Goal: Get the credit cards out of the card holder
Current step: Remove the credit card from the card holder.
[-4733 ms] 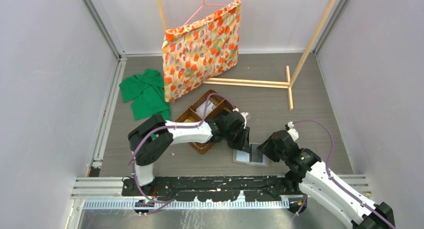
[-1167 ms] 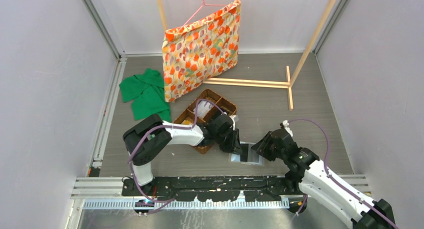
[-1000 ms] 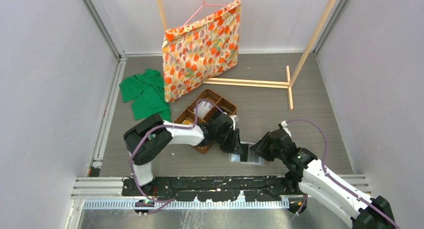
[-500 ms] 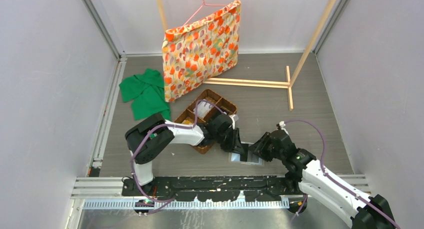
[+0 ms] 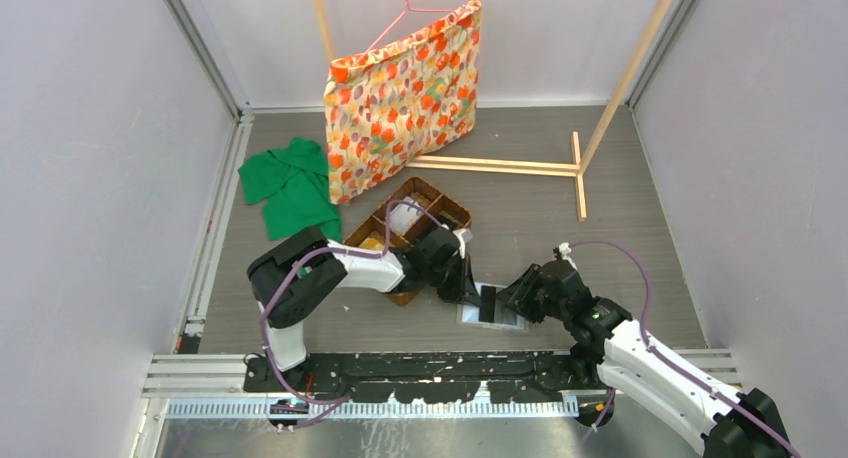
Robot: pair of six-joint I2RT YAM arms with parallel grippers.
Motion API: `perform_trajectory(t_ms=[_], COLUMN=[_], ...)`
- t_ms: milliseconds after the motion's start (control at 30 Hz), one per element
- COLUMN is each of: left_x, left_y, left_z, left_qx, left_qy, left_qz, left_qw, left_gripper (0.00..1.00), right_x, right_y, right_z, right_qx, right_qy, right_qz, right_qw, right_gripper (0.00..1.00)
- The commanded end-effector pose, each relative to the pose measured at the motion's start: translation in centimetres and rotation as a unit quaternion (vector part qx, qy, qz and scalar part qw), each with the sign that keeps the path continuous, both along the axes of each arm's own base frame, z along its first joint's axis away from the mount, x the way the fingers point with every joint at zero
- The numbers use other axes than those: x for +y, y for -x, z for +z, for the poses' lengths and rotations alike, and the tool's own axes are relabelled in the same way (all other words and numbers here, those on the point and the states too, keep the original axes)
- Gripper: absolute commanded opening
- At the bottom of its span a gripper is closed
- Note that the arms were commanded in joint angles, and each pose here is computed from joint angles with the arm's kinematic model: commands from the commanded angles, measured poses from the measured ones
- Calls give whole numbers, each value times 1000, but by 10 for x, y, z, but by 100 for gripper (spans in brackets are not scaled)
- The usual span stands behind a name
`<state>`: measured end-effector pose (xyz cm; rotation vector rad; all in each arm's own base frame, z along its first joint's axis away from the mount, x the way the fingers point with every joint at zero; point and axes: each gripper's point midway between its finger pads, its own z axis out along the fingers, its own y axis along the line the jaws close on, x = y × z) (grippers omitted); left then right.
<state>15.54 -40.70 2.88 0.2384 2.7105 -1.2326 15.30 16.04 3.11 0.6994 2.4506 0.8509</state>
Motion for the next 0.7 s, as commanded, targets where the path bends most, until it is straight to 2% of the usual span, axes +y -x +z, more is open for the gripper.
perform_trajectory(t_ms=[0,667], left_x=[8,24], left_y=[-5,2], left_z=[14,36], left_qx=[-17,-49], left_qy=[5,-7], left_qz=[11,-15], left_qw=[1000,999], left_gripper=[1,1], right_x=[-13,-12], right_y=[16,10], right_z=[-26,-15], right_qx=[39,28], right_qy=[35,35], right_qz=[-4,-5], right_qw=[999,999], right_gripper=[41,41])
